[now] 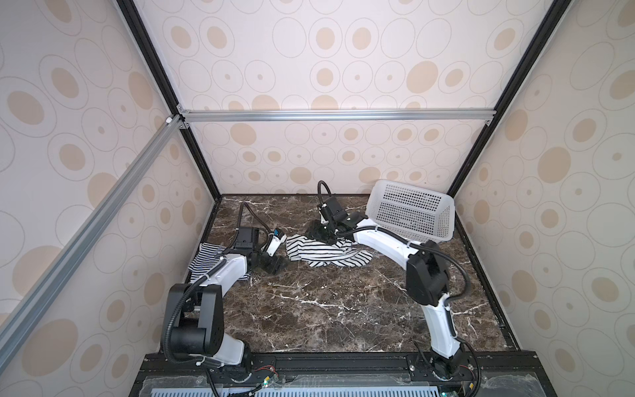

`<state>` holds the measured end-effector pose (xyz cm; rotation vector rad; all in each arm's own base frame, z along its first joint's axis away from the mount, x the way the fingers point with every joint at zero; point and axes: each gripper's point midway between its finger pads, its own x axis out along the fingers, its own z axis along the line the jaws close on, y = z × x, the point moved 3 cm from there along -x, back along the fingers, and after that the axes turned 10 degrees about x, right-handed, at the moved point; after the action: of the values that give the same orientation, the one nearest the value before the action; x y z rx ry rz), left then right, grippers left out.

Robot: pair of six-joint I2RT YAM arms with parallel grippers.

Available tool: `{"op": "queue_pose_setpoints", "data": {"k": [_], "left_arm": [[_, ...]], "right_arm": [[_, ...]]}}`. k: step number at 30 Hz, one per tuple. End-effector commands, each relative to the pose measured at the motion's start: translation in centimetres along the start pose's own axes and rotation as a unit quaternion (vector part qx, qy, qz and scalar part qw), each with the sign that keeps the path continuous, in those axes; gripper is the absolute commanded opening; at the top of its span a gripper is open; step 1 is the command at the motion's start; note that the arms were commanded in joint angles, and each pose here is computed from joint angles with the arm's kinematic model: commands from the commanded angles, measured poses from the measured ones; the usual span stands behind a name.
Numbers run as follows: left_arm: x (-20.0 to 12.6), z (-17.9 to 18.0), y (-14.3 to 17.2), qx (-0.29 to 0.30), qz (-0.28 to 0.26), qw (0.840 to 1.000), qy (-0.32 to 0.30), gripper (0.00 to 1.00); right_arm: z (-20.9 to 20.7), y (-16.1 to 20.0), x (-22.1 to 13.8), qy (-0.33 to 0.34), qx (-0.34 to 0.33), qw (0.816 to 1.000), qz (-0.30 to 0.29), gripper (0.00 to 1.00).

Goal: Fold and stack tank tops
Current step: Place the tank top at the top-center of the table, then smooth out the tank top at the center of the table.

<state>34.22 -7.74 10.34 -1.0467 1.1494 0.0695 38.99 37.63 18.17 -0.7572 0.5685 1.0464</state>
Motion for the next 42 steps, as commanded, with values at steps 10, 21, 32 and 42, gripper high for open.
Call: {"op": "queue_pose_setpoints", "data": {"k": [10,21,32,42], "left_arm": [[2.8,1.4,-2.2,0.015,0.009,0.999,-0.050,0.53],[5.4,1.0,-2.0,0.041,0.048,0.995,-0.079,0.53],[6.5,1.6,-2.1,0.044,0.068,0.992,-0.101,0.48],[6.8,0.9,-1.7,0.043,0.079,0.993,-0.081,0.45]], "right_arm": [[-6.5,2.4,-8.9,0.068,-0.018,0.994,-0.083,0.50],[-11.9,5.5,-8.9,0.111,0.012,0.992,-0.063,0.49],[-14.5,6.2,-10.1,0.126,0.035,0.988,-0.076,0.49],[-14.8,5.1,-11.7,0.119,0.045,0.987,-0.096,0.48]]}}
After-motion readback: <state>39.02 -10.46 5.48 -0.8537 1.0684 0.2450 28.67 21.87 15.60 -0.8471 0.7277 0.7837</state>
